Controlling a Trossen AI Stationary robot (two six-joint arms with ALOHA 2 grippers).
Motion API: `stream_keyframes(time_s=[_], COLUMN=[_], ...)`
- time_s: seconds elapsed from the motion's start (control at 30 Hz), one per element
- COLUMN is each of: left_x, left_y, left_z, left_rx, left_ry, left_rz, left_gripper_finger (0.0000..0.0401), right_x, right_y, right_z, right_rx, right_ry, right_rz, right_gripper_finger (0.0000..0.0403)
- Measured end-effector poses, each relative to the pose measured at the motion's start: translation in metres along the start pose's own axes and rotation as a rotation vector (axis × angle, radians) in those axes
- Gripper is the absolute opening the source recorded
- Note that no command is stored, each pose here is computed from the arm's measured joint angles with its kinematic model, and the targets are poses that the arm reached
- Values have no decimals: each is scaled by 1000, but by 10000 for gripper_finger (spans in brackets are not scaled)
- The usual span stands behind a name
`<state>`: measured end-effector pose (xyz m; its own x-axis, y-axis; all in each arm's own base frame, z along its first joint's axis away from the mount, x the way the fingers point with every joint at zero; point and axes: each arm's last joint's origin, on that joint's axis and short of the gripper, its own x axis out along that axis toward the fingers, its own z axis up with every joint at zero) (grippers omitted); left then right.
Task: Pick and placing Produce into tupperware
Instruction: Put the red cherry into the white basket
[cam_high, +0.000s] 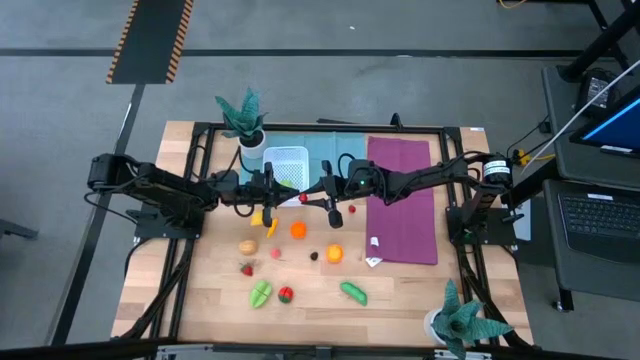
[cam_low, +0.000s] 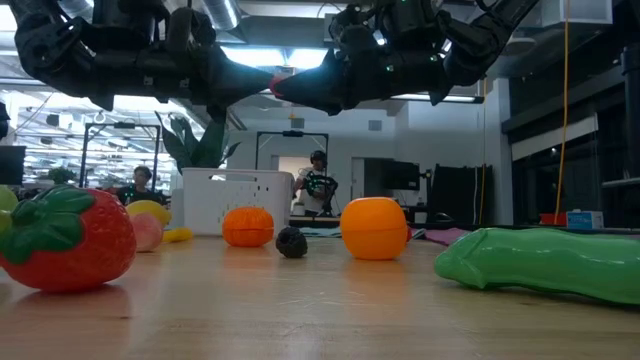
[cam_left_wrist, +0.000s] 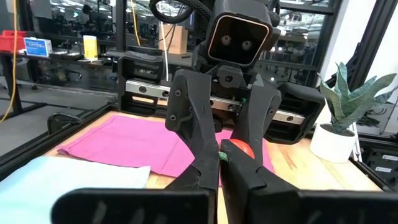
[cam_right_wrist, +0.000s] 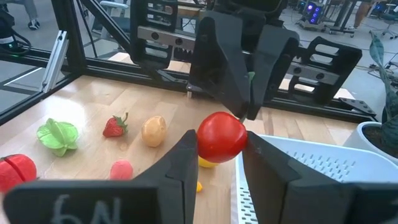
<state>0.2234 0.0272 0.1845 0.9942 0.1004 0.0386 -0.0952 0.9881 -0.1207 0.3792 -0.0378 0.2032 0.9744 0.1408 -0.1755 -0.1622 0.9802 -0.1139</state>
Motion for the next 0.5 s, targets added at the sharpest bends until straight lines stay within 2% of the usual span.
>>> stream_keyframes(time_s=[0.17, 0.3, 0.5], left_x=[0, 0, 0], left_y=[0, 0, 0], left_z=[0, 0, 0], left_rx=[2, 4, 24], left_ry=[0, 1, 3], left_rz=[0, 0, 0], left_gripper_finger=[2, 2, 1], right_x=[0, 0, 0], right_y=[0, 0, -1], right_z=[0, 0, -1], right_rx=[1, 3, 125], right_ry=[0, -1, 11], right_rz=[0, -1, -3], right_gripper_finger=[110, 129, 164])
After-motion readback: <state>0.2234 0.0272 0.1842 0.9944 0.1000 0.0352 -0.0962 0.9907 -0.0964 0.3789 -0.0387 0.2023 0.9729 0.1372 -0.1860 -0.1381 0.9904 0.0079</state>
